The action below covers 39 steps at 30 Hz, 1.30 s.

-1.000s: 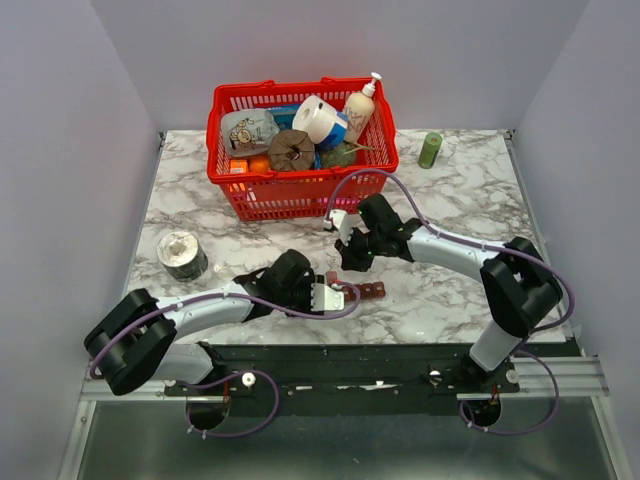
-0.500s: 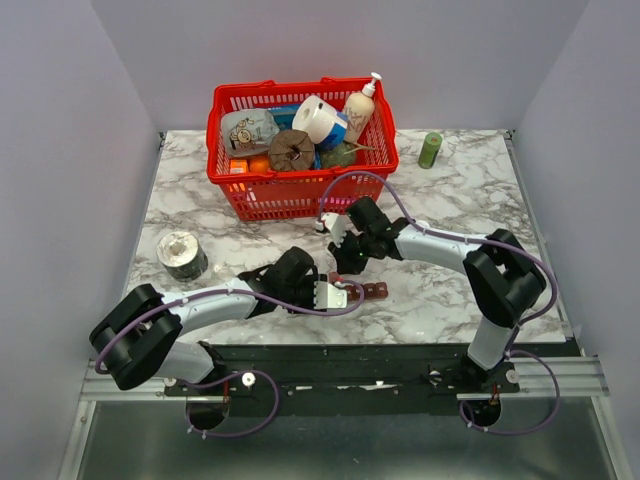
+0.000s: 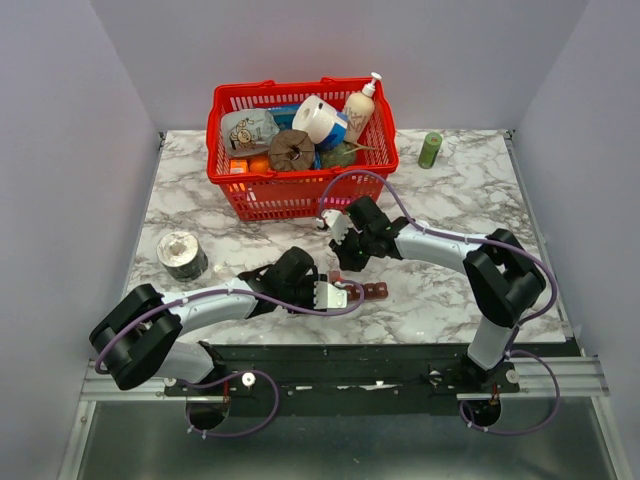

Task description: Sort the pills into containers

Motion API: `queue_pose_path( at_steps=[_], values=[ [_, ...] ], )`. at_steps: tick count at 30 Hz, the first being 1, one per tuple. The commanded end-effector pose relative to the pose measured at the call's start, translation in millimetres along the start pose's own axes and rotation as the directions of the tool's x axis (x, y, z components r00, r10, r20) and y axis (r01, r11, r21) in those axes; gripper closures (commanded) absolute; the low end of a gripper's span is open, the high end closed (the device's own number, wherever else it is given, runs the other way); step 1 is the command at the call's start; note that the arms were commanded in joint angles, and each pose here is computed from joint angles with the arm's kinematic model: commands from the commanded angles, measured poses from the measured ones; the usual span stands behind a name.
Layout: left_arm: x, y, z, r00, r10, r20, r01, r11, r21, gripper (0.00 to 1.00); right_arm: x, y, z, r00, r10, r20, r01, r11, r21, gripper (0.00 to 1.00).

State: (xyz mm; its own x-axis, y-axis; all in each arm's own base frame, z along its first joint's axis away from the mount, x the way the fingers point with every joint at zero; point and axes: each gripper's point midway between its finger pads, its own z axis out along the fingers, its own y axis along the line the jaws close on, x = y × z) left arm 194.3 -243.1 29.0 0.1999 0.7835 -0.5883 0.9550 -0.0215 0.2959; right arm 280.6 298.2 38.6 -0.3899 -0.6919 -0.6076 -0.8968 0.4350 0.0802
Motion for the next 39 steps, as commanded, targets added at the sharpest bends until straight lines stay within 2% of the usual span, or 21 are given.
queue_pose_path(
  at_steps=[1, 8, 19, 25, 31, 39],
  values=[
    [-3, -8, 1, 1.000, 0.015, 0.021, -0.016, 0.999, 0.034, 0.64, -4, 16, 6, 0.999, 0.033, -0.009, -0.033, 0.996, -0.087, 0.83],
    [-3, -7, 1, 1.000, 0.018, 0.023, -0.018, 0.999, 0.029, 0.64, -13, 42, -2, 0.998, 0.065, 0.023, -0.058, 0.972, -0.230, 0.83],
    [0, -9, 3, 1.000, 0.007, 0.012, -0.007, 0.999, 0.038, 0.64, -22, 59, -20, 0.997, 0.020, 0.076, 0.005, 0.951, -0.310, 0.85],
    [1, -9, 3, 1.000, 0.004, 0.008, -0.004, 0.999, 0.033, 0.64, -7, 68, -22, 1.000, -0.007, 0.025, 0.016, 0.930, -0.368, 0.85],
    [0, -7, 2, 1.000, 0.006, 0.010, -0.006, 1.000, 0.025, 0.64, 11, 65, -14, 0.998, 0.004, -0.067, -0.029, 0.931, -0.364, 0.86],
    [0, -6, 2, 1.000, 0.008, 0.009, -0.008, 1.000, 0.019, 0.64, 8, 75, -13, 0.995, 0.043, -0.089, -0.077, 0.901, -0.426, 0.87]
  ],
)
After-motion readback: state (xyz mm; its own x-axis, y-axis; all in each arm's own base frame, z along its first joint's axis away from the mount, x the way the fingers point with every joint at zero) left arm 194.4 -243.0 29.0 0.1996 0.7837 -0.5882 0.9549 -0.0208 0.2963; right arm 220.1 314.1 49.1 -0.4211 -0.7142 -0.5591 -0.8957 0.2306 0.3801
